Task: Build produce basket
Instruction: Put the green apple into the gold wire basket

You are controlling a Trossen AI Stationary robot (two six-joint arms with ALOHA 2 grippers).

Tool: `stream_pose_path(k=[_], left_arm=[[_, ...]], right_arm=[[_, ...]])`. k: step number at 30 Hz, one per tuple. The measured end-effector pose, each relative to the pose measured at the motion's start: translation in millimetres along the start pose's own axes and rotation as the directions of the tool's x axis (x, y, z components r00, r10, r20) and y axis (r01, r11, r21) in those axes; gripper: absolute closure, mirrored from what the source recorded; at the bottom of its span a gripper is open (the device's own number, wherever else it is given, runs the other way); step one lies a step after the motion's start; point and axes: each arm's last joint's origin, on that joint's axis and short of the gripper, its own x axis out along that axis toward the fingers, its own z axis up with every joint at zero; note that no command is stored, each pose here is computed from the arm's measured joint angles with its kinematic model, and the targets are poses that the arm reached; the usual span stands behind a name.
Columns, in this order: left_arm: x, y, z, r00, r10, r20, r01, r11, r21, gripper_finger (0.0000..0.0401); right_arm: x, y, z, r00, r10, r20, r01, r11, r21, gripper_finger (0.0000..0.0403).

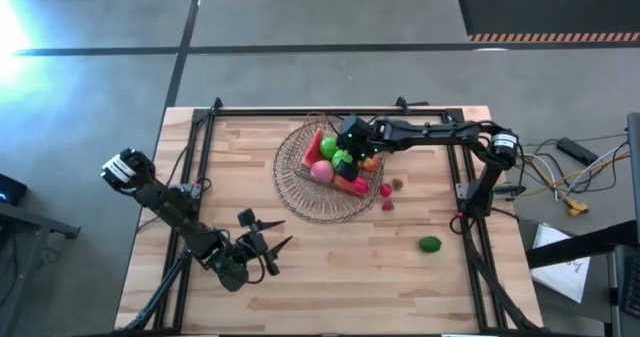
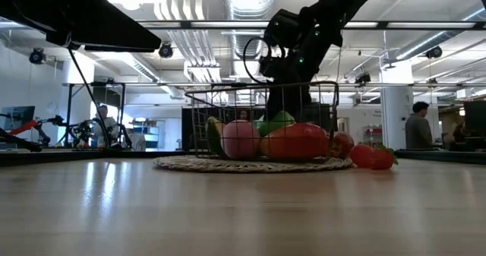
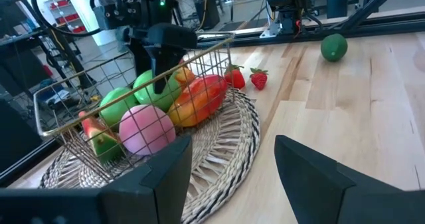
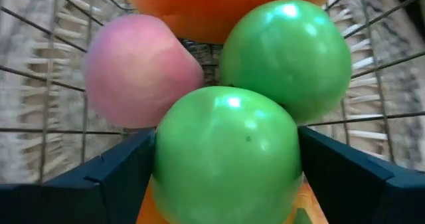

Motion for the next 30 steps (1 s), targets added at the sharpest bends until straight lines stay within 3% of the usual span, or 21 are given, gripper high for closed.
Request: stream_pose_path(k=[5,15,21,25,30], left_arm=[[0,0,0,1.000,0.000,0.000,0.000,1.000,0.000,0.0202],[0,0,0,1.000,-0.005,-0.002,0.005,1.000,-0.001,0.0202],[0,0,0,1.000,-0.006,-0.002,0.006,1.000,-0.001,0.0202],[0,0,0,1.000,-0.007,-0.002,0.007,1.000,-0.003,0.0202],[1,0,1,1.000,-0.004,-0.002,0.004,1.000,-0.001,0.0202]], right_arm=[[1,6,-1,0.998,-0.067,0.003,0.067,0.993,-0.093,0.0074],[-7,10,9,0.993,-0.051,0.104,0.060,0.994,-0.088,0.0059],[-12,21,5,0.981,-0.023,0.193,0.049,0.991,-0.128,0.0072],[-13,23,-12,0.947,-0.003,0.321,0.046,0.991,-0.127,0.0074],[-14,19,-34,0.867,0.006,0.499,0.043,0.995,-0.087,0.0075]])
